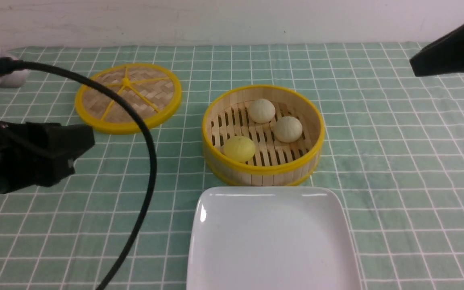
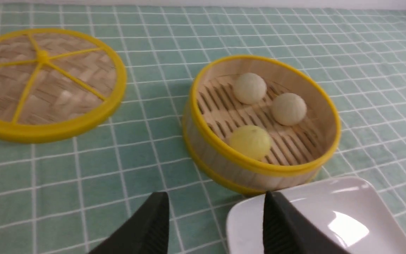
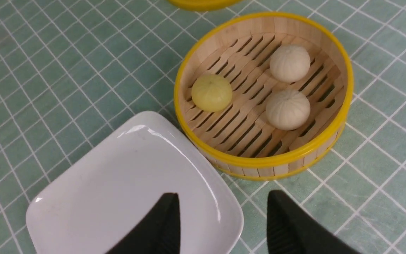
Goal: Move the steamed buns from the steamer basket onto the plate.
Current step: Use the right arm to grab the steamed stuffed bun that is closest to it
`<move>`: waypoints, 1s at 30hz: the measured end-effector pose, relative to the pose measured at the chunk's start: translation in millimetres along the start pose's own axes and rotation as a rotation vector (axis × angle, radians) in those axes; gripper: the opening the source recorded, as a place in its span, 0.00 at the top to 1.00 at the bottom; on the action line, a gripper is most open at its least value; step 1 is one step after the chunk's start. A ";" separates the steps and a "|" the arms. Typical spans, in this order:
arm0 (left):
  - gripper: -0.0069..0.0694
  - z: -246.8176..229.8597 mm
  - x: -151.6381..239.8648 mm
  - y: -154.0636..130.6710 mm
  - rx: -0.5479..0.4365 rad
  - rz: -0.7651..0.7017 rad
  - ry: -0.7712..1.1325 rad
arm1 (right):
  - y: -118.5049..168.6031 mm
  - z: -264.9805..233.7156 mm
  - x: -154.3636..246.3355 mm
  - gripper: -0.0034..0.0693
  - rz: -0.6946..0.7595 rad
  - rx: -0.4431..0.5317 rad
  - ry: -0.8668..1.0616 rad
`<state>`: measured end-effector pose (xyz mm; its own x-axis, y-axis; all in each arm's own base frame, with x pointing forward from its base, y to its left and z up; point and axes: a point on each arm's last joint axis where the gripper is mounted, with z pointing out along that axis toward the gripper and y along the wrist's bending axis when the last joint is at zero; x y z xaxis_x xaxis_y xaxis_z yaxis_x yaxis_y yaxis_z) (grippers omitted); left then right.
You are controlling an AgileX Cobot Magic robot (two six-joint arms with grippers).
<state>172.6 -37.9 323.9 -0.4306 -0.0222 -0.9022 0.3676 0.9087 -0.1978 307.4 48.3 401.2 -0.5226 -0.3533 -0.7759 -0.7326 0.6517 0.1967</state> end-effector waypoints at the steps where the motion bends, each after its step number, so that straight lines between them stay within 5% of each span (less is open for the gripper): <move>1: 0.41 1.0 -0.1 -1.5 0.022 0.003 -0.001 | -5.0 5.9 -2.1 0.48 -0.001 -0.005 0.009; 10: 0.45 9.5 0.0 -5.8 0.115 0.005 0.008 | -5.9 93.6 -26.4 0.48 -0.157 -0.069 0.191; 19: 0.45 14.6 3.4 -6.0 0.145 -0.002 0.047 | -16.7 186.6 -15.9 0.48 -0.244 0.137 0.408; 30: 0.45 14.4 4.9 -6.6 0.152 0.012 0.062 | -50.2 254.4 -10.4 0.48 -0.230 0.167 0.422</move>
<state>180.0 -50.0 315.3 -0.4734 0.0186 -0.8806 0.4913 0.8354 -0.2465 460.6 190.0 247.0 -0.5120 -0.7178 -0.4717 -0.7876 0.6116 -0.0757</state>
